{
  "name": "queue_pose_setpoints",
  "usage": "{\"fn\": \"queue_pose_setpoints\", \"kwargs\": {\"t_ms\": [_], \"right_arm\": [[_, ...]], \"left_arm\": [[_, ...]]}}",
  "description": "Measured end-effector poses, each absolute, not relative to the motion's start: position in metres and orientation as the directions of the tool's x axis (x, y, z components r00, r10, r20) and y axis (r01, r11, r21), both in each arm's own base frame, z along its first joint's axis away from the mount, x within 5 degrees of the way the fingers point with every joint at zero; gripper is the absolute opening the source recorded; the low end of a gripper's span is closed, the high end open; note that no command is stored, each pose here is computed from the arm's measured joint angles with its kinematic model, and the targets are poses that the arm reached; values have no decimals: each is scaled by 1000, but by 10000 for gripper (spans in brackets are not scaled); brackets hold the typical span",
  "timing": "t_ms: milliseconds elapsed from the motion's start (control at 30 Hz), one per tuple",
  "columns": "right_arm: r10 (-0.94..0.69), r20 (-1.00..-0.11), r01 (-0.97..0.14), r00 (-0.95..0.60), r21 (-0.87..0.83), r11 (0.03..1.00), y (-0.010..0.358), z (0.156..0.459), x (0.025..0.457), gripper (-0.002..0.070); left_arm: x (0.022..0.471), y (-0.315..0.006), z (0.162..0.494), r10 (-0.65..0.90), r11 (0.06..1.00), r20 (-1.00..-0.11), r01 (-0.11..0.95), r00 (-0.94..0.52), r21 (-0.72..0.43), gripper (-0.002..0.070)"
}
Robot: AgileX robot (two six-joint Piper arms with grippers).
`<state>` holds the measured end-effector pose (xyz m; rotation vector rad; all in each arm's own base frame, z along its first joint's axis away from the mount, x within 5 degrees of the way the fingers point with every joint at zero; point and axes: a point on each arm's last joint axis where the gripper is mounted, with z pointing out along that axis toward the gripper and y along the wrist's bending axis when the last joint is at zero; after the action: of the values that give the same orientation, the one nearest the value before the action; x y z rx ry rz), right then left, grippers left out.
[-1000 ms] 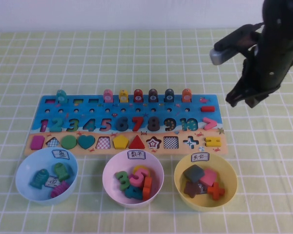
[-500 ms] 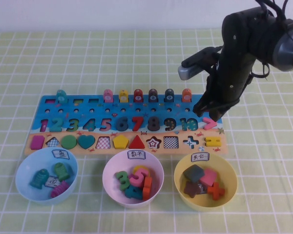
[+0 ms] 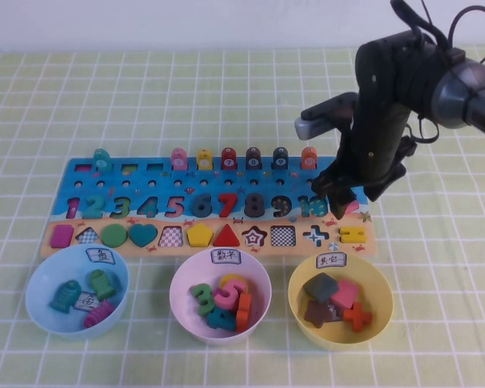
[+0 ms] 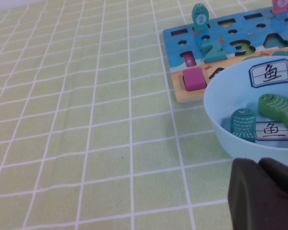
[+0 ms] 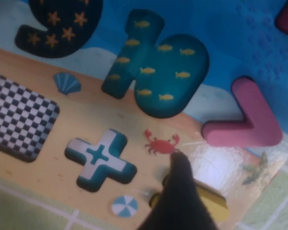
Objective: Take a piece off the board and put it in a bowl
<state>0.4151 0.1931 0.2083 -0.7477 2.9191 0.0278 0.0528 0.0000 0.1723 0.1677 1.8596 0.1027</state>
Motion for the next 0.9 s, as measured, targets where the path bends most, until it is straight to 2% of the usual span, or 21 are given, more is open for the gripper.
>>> {"fn": "queue_pose_setpoints", "kwargs": {"t_ms": [367, 900], "right_arm": [[-371, -138, -375, -918, 5, 927, 191, 198, 431, 465], [-352, -119, -358, -928, 35, 933, 195, 187, 433, 388]], "left_arm": [[53, 0, 172, 168, 986, -944, 63, -284, 156, -5], [53, 0, 172, 168, 986, -944, 63, -284, 156, -5]]}}
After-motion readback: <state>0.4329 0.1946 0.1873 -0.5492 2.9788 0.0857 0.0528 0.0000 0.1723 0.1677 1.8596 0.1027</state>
